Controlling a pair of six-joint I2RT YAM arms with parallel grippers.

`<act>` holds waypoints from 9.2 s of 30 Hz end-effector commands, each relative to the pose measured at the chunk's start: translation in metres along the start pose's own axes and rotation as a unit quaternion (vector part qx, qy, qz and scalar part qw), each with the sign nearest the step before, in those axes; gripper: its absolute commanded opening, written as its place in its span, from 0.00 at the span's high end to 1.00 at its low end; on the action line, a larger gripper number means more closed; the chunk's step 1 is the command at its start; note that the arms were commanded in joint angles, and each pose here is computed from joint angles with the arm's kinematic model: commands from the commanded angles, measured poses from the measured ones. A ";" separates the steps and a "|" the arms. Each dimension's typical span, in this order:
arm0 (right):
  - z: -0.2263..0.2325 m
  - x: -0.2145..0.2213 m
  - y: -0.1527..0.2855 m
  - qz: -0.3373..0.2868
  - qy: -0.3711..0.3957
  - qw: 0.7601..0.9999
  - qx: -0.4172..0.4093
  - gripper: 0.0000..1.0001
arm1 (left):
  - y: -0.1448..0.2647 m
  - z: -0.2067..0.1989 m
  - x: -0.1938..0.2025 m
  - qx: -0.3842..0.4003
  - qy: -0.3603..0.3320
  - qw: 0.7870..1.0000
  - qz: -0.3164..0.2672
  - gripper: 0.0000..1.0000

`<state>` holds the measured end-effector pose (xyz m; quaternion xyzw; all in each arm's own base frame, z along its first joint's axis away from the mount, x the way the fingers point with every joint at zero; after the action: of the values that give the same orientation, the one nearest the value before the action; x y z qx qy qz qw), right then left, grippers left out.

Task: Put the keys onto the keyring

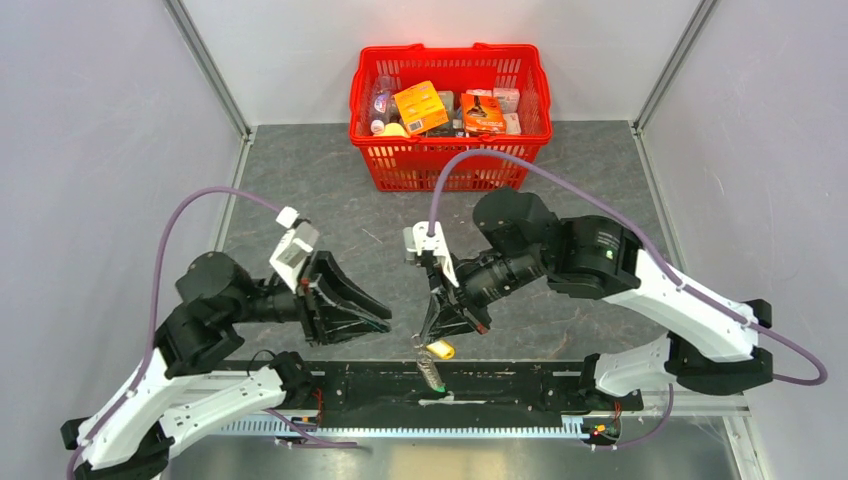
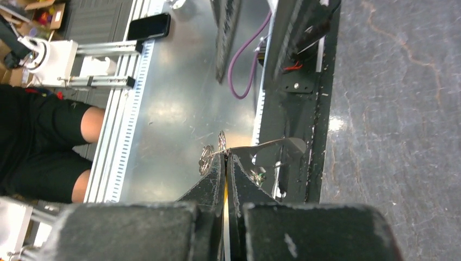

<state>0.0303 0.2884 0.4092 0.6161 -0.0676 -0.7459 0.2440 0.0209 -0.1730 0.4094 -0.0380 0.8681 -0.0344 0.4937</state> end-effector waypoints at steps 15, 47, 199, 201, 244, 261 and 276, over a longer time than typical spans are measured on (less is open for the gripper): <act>-0.003 -0.004 -0.007 0.044 0.026 0.998 -0.031 1.00 | -0.019 0.016 0.023 0.013 0.065 0.993 0.099 0.67; -0.019 -0.014 -0.018 0.050 0.025 0.998 0.002 1.00 | -0.015 0.025 0.039 -0.001 0.071 0.989 0.127 0.98; -0.026 -0.036 -0.010 -0.186 -0.016 0.978 0.090 0.70 | -0.001 0.008 -0.024 -0.020 0.001 0.991 -0.133 0.98; -0.026 -0.036 -0.011 -0.184 -0.016 0.979 0.088 0.76 | -0.001 0.009 -0.025 -0.022 0.000 0.991 -0.135 0.98; 0.003 -0.005 -0.005 0.013 0.004 0.999 -0.029 1.00 | -0.022 0.011 0.012 0.032 0.056 0.996 0.061 0.75; -0.006 -0.017 -0.014 0.016 0.001 1.000 -0.022 1.00 | -0.019 0.015 0.026 0.035 0.061 0.994 0.086 0.76; -0.009 -0.023 -0.014 0.011 0.005 1.000 -0.015 1.00 | -0.019 0.018 0.031 0.033 0.065 0.993 0.093 0.82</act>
<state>0.0366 0.3119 0.4008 0.5884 -0.0906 -0.7506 0.2868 0.0229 -0.1955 0.3813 0.0458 0.9008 -0.0175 0.4315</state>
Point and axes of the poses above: each gripper's point midway between its finger pads, its own y axis back along the fingers, its own z axis along the line the jaws close on, x = y × z, the point moved 5 cm from there along y, back along the fingers, and after that the axes turned 5 degrees about y, right-handed, at the moved point
